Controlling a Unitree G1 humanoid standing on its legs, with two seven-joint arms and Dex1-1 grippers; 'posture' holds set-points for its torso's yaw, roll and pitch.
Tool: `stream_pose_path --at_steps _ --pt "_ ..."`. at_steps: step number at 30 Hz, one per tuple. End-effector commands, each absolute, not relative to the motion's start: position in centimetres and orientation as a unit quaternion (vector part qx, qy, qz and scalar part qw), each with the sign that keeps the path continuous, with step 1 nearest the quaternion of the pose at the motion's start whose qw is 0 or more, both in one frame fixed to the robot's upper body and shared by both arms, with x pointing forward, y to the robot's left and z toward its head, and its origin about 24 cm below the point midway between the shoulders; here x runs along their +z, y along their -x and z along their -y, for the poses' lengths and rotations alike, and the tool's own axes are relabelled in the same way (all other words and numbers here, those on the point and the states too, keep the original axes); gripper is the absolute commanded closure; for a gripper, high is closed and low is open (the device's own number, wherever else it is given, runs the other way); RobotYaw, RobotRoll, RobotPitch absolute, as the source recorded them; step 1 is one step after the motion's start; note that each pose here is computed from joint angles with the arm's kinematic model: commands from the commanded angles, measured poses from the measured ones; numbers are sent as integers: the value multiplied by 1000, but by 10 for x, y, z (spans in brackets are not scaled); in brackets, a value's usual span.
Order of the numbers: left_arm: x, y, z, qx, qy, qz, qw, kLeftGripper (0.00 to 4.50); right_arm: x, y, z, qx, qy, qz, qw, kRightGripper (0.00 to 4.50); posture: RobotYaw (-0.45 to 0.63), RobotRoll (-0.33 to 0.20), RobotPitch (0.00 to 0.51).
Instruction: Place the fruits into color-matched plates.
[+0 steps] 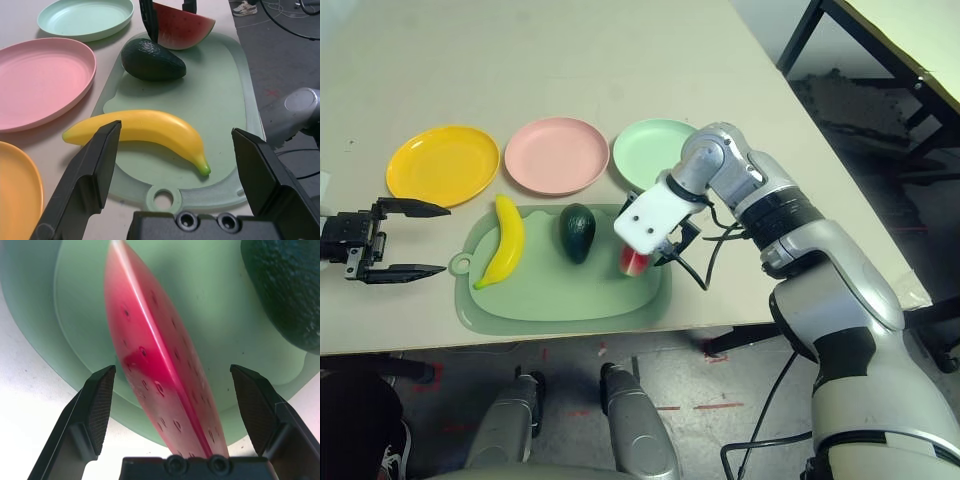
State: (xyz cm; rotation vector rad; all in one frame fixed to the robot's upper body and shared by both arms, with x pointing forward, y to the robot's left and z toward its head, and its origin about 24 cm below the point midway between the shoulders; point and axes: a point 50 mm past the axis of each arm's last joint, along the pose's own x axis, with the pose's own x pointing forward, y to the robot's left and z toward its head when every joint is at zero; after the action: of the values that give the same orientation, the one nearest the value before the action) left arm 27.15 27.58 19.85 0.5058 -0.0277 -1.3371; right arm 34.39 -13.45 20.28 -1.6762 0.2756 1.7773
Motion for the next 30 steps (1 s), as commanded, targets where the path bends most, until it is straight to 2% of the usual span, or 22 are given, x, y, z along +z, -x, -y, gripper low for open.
stream_pose_path --at_steps 1,12,15,19,20,30 --pt "200 -269 -278 -613 -241 4 752 0 199 -345 134 681 641 -108 337 37 -10 0 239" --pt "200 -268 -278 -611 -245 6 753 0 190 -349 138 672 647 -122 340 37 -3 0 238" --pt "201 -268 -278 -610 -247 7 753 0 189 -350 138 672 643 -124 345 736 -3 0 238" --pt "203 -269 -281 -606 -252 10 755 0 189 -350 137 674 638 -124 350 2139 -2 0 236" --pt "204 -270 -281 -605 -253 11 755 0 188 -350 137 675 636 -125 351 2342 -2 0 236" --pt "203 -270 -283 -602 -253 11 758 0 195 -344 138 685 621 -128 359 2350 -11 0 239"
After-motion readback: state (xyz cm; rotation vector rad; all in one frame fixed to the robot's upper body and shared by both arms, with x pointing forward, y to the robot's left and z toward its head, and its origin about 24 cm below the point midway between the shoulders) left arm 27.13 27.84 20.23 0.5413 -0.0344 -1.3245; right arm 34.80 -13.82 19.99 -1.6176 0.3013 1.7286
